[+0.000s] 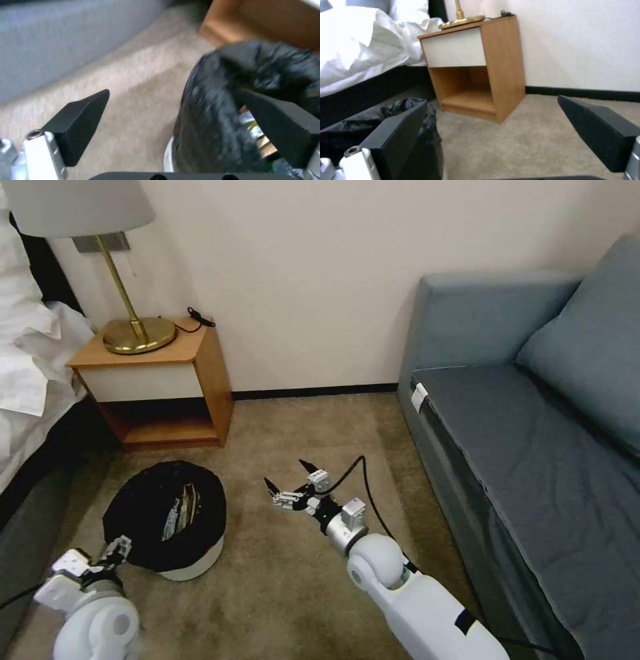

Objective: Pick up the trash bin, then pick up the garbage on the floor and place it into the trash bin.

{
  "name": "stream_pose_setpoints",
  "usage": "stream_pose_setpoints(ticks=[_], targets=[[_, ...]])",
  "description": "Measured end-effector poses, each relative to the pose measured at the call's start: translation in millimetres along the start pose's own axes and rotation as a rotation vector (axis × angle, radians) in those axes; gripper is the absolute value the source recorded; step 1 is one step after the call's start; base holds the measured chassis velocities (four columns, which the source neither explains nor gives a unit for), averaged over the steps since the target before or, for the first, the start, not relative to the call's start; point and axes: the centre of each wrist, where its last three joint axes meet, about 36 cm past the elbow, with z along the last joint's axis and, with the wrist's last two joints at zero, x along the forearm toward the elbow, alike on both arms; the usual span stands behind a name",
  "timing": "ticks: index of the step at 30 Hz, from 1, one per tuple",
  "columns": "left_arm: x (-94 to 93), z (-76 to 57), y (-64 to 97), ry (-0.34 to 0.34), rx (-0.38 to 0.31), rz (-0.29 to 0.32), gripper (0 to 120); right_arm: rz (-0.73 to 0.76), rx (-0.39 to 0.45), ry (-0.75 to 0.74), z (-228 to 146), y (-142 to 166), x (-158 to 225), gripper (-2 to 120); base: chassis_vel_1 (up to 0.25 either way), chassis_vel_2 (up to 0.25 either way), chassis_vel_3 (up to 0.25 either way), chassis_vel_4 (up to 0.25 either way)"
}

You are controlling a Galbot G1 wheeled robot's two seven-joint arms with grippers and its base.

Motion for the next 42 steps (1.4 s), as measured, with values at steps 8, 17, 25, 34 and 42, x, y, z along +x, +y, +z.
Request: stream_pose_setpoints(ticks=[8,17,25,34,42], targets=[[33.4,-15.4,-3.7,-0.131,-0.097,0.155,100,0.043,0.001,-0.051,-5,-13,27,100,0.0,0.0,0.0,0.0],[79.7,-27.1,-15.6,-0.344,-0.235,0.496,100,0.15,-0.11,-0.083,-9,-12,49,100,0.0,0.0,0.0,0.0],[91.6,-13.6,-6.0,-0.434,-0.271,0.616,100,0.236,-0.258,-0.112,-7,-3,66,100,0.0,0.0,0.0,0.0],[87.2,2.5,1.9,-0.436,-0.28,0.603,100,0.291,-0.346,-0.13,-4,-2,76,100,0.0,0.0,0.0,0.0],[86.7,2.9,1.9,-0.435,-0.277,0.599,100,0.296,-0.351,-0.127,-2,-2,77,100,0.0,0.0,0.0,0.0]])
